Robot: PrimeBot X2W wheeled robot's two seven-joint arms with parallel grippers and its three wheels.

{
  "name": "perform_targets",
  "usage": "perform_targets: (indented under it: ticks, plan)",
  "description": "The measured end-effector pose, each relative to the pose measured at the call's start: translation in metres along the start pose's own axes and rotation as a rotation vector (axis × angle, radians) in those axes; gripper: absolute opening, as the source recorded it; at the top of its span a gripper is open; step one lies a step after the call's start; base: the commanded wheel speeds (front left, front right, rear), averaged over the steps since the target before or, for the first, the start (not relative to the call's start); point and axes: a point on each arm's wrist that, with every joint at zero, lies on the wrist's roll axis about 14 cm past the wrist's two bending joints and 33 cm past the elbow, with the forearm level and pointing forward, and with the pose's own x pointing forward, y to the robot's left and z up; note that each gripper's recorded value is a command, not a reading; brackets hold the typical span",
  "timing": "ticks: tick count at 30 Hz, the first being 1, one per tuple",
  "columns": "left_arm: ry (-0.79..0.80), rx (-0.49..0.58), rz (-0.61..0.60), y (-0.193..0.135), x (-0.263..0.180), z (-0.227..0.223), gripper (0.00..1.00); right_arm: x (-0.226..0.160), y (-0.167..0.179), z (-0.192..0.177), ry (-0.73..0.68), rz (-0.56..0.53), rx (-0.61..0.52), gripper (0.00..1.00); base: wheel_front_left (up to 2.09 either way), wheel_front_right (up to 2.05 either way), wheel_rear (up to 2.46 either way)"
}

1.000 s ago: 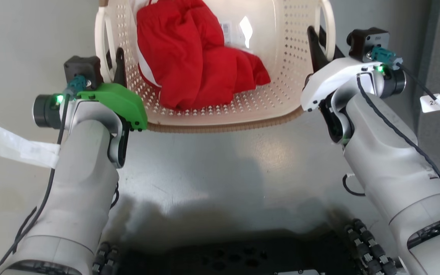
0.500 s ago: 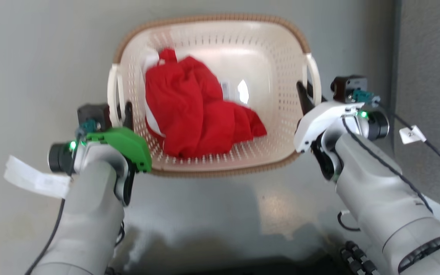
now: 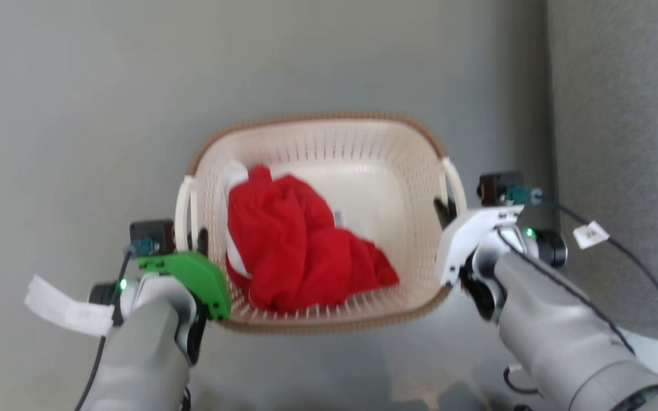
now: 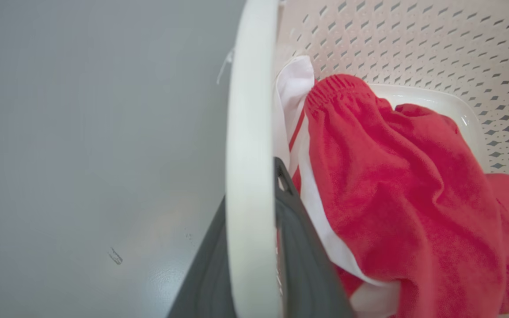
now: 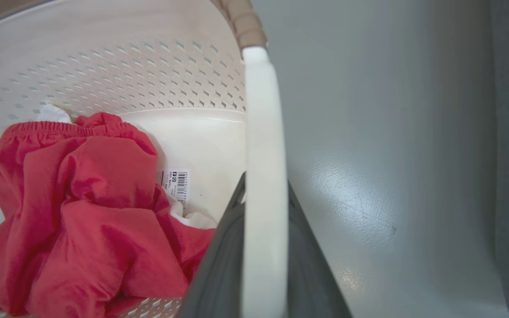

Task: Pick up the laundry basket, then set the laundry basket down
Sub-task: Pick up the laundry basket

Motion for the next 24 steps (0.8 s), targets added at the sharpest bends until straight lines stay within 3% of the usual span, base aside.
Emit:
perform_targets:
  ticks: [24]
  plan:
    - [0.039,-0.054,-0.003,-0.013,-0.088,-0.030,0.00,-0.086,0.032,-0.040,0.069,0.022,-0.008,0.00,0.00,0.00,0.00]
